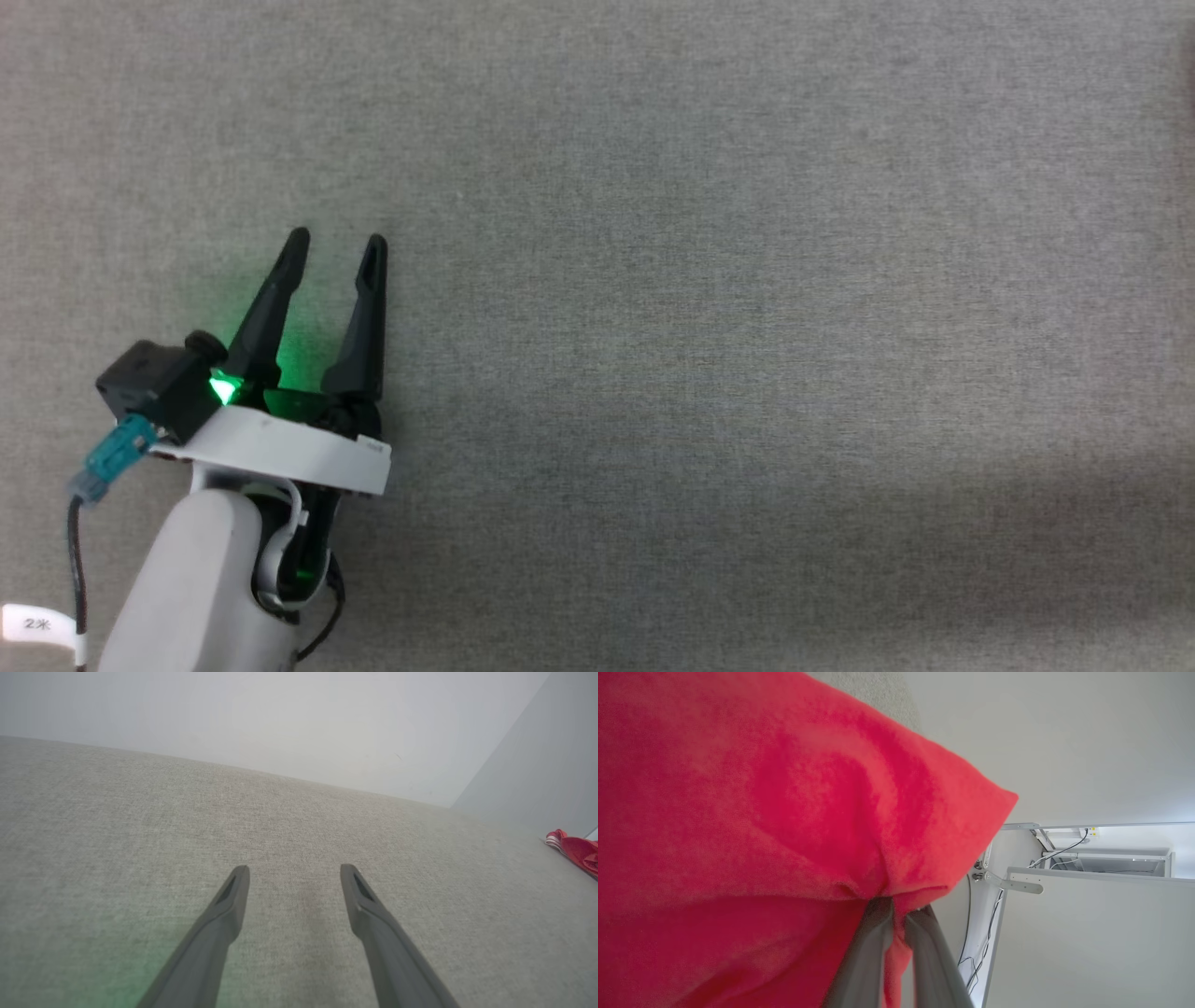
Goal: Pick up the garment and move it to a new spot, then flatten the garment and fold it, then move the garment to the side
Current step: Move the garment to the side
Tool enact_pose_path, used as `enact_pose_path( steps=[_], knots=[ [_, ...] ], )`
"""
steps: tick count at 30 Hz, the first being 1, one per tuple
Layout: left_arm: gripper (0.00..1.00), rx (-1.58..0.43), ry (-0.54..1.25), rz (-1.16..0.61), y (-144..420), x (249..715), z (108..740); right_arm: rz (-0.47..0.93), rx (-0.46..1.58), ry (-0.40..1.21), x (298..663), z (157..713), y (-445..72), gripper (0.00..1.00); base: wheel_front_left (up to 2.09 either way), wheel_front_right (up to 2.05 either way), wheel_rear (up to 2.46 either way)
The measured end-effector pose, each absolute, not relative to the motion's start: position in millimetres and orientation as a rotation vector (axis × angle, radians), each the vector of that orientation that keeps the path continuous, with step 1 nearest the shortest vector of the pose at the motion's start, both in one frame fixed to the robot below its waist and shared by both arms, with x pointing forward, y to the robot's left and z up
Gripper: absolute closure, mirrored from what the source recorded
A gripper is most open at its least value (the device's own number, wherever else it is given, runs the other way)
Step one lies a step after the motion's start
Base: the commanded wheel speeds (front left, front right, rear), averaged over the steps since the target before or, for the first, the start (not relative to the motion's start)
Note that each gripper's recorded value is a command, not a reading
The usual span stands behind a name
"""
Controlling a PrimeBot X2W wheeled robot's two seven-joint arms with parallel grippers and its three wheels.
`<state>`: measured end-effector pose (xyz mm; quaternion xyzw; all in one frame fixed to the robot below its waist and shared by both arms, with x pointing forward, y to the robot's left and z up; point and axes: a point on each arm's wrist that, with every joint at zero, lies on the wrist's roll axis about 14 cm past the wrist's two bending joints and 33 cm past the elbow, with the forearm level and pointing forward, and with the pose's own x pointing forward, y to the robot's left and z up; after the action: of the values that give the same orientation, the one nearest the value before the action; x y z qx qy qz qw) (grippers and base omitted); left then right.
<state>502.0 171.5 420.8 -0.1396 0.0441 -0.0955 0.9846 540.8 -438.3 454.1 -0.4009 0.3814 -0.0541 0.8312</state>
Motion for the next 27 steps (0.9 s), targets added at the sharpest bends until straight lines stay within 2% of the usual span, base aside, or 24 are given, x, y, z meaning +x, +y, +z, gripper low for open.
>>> enact_pose_path(
  steps=[2,4,6,7,19,27],
  knots=[
    [0.0,-0.279,0.086,-0.19,173,503,422,-0.122,-0.83,0.81,542,450,-438,0.87,0.0,0.0,0.0],
    [0.0,-0.275,0.087,-0.185,175,503,422,-0.121,-0.837,0.803,544,449,-437,0.58,0.0,0.0,0.0],
    [0.0,-0.273,0.085,-0.182,177,502,423,-0.113,-0.833,0.779,548,451,-432,0.11,0.0,0.0,0.0],
    [0.0,-0.273,0.083,-0.18,178,502,425,-0.112,-0.835,0.766,550,453,-430,0.0,0.0,0.0,0.0],
    [0.0,-0.269,0.058,-0.144,190,482,446,-0.105,-0.733,0.577,556,489,-405,0.0,0.0,0.0,0.0],
    [0.0,-0.245,0.025,-0.095,208,455,468,-0.009,-0.627,0.426,544,497,-352,0.0,0.0,0.0,0.0]
  ],
)
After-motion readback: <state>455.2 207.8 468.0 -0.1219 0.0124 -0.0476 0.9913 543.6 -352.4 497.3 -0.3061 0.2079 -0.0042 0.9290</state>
